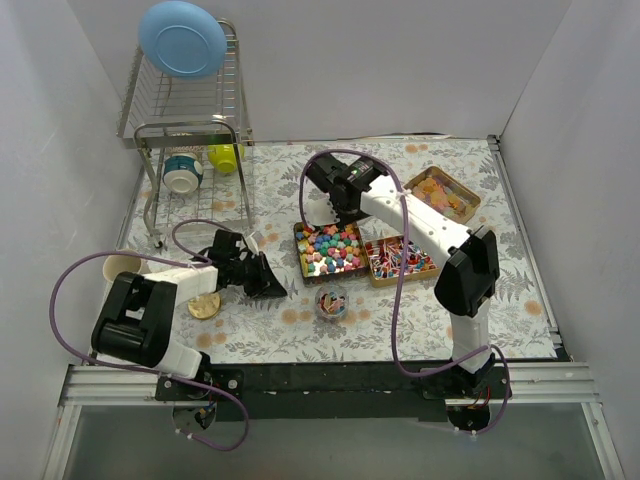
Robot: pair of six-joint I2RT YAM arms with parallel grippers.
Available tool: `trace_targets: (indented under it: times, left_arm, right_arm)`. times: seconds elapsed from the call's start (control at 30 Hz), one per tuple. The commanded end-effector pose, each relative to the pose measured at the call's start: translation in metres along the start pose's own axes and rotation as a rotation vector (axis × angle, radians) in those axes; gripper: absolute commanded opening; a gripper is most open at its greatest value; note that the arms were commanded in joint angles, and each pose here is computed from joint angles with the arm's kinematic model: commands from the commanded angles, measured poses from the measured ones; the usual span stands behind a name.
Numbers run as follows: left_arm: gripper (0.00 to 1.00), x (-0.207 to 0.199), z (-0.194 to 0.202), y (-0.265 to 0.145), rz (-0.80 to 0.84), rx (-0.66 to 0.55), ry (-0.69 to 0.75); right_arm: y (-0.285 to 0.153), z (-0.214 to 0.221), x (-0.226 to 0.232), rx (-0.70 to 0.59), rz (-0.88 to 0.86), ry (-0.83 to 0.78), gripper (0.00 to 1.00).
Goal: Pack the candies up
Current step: Scoop the fake candies from the storage box.
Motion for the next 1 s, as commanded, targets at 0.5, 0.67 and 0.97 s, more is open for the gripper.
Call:
trace_targets:
  times: [0.5, 0.67, 0.97]
  left_arm:
    - [0.00, -0.057, -0.001, 0.014, 0.395, 0.022, 0.160]
    - [0.00, -0.055, -0.001, 0.015, 0.388, 0.029, 0.157]
    - [0.00, -0.052, 0.002, 0.015, 0.375, 0.028, 0.153]
  right_arm:
    - [0.003, -0.045, 0.039, 0.165, 0.065, -0.282, 0.01]
    - [-0.005, -0.066, 0.054, 0.128, 0.063, -0.312, 0.01]
    - [-0.004, -0.059, 0.069, 0.142, 0.040, -0.314, 0.01]
Point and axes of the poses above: each gripper's point midway between its finger pads, its own y axis out along the fingers, its own x axis along the line the jaws close on, z = x × y, the point moved 1 cm from there along -y, back along the fingers, and after that the axes turned 10 degrees about y, right-handed, at the moved point
